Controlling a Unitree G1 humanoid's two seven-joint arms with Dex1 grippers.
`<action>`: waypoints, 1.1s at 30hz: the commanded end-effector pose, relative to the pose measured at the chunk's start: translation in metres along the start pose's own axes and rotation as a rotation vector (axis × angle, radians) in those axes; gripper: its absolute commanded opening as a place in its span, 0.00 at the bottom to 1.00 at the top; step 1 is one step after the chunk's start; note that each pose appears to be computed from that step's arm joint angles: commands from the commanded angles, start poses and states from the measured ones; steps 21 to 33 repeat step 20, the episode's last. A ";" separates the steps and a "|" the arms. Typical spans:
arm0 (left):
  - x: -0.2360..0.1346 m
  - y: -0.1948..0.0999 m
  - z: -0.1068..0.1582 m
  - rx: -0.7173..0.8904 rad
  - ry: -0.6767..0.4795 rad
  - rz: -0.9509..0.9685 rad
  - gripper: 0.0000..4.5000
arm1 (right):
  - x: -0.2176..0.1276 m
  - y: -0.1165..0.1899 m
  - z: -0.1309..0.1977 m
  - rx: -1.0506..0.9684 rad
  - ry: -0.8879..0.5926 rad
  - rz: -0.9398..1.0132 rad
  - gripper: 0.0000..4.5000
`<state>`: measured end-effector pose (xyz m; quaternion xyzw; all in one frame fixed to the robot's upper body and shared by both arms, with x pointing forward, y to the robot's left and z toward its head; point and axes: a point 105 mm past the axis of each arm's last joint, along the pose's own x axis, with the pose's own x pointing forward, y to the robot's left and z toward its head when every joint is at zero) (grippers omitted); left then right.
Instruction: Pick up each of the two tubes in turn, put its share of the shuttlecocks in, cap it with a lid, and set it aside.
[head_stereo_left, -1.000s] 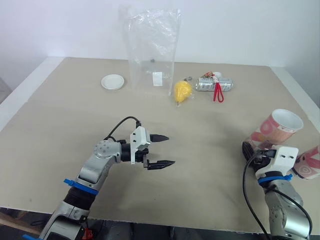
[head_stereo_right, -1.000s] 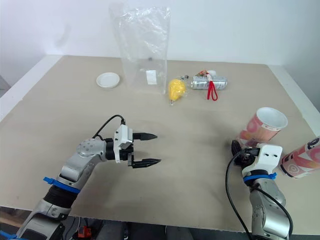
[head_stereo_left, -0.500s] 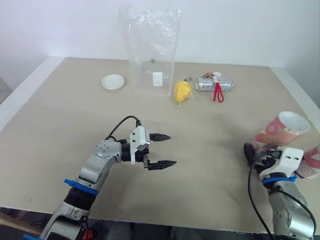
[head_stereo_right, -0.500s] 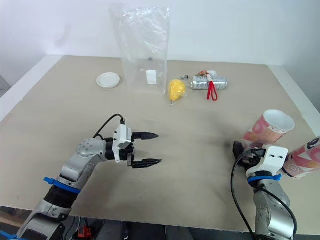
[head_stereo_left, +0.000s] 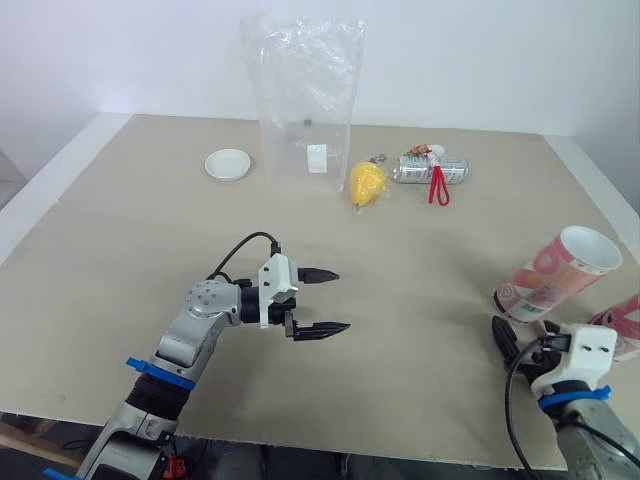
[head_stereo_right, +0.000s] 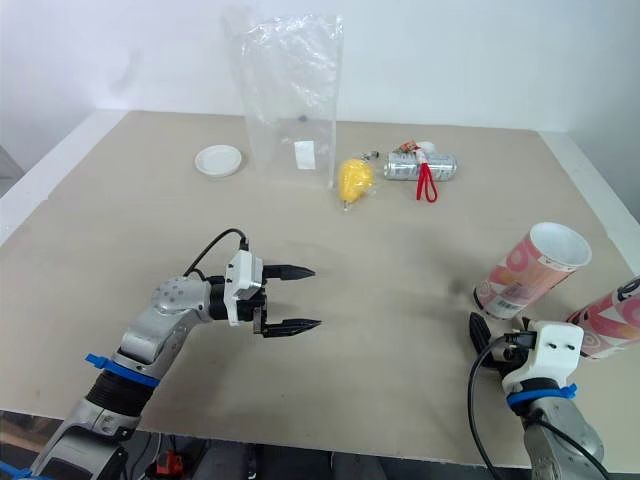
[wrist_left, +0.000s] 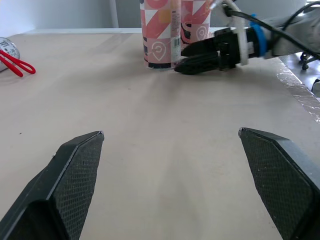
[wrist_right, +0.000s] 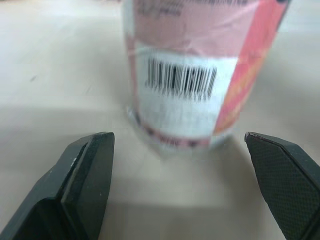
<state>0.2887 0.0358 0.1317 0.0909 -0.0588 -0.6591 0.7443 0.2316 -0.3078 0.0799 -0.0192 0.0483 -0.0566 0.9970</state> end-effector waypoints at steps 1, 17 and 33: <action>-0.002 0.003 0.003 0.033 0.003 0.002 1.00 | -0.017 0.007 0.006 -0.023 -0.015 0.037 0.99; -0.042 0.019 -0.022 0.052 0.174 0.163 1.00 | -0.008 0.138 0.035 -0.247 -0.171 1.028 0.99; -0.063 0.021 -0.024 0.086 0.220 0.219 1.00 | 0.013 0.138 0.039 -0.299 -0.156 1.145 0.99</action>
